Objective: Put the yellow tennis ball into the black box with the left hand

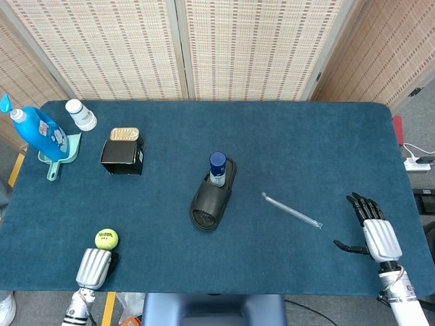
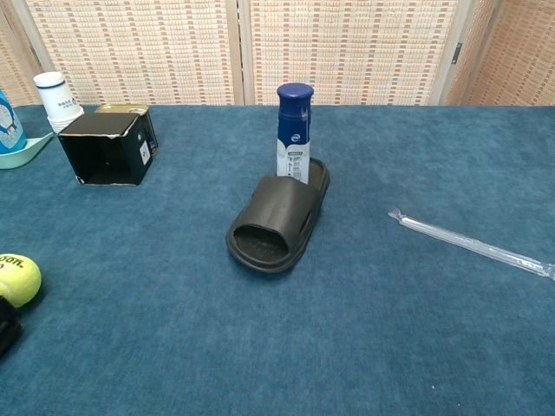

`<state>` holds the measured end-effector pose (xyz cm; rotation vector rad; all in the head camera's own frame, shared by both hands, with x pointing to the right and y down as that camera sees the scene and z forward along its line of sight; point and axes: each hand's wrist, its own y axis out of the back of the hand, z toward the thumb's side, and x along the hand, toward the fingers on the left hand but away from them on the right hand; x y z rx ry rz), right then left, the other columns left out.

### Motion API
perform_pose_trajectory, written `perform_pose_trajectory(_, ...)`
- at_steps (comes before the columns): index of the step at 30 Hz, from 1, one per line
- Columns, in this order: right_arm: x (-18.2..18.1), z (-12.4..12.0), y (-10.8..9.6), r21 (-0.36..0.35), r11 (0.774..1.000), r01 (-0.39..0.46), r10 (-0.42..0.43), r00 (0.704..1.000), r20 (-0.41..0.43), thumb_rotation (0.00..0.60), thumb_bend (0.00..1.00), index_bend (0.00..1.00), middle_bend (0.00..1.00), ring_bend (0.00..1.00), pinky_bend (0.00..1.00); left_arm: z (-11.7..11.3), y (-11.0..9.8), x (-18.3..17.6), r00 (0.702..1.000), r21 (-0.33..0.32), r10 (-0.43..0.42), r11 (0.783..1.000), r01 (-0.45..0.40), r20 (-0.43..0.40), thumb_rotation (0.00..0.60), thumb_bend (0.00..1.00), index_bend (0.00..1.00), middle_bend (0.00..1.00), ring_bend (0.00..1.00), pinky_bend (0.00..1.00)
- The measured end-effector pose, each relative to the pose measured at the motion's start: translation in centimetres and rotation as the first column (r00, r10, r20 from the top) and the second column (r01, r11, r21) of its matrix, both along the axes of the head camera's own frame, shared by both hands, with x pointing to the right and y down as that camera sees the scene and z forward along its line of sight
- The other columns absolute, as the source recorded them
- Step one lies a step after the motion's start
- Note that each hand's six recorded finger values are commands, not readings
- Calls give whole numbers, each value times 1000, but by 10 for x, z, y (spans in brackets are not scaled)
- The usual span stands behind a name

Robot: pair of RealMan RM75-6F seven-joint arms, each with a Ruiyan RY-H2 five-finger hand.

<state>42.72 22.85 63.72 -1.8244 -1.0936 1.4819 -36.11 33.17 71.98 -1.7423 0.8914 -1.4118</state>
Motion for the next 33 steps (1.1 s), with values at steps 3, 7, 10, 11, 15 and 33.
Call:
perform_pose_trajectory(3, -1, 1, 0, -5, 1000, 5, -5, 1000, -4, 600, 0, 0, 0, 0, 0, 8, -11, 6, 1000, 1, -4, 1000, 4, -2, 600, 674, 1000, 1000, 1000, 1000)
perform_pose_trajectory(7, -2, 3, 0, -9, 1000, 5, -6, 1000, -7, 600, 0, 0, 0, 0, 0, 17, -23, 14, 1000, -2, -10, 1000, 10, -8, 600, 673, 1000, 1000, 1000, 1000)
perform_pose_trajectory(10, -2, 4, -1, -13, 1000, 4, -4, 1000, -11, 600, 0, 0, 0, 0, 0, 21, -30, 19, 1000, -6, -13, 1000, 13, -13, 600, 675, 1000, 1000, 1000, 1000)
perform_pose_trajectory(11, -2, 5, -1, -14, 1000, 5, -5, 1000, -12, 600, 0, 0, 0, 0, 0, 22, -33, 21, 1000, -5, -15, 1000, 15, -15, 600, 675, 1000, 1000, 1000, 1000)
perform_pose_trajectory(15, -3, 5, -2, -16, 1000, 7, -7, 1000, -16, 600, 0, 0, 0, 0, 0, 29, -46, 30, 1000, -9, -23, 1000, 23, -21, 600, 673, 1000, 1000, 1000, 1000)
perform_pose_trajectory(33, 0, 9, -5, -28, 1000, -10, 9, 1000, -26, 600, 0, 0, 0, 0, 0, 56, -109, 41, 999, -14, -31, 999, 32, 32, 600, 674, 1000, 1000, 1000, 1000)
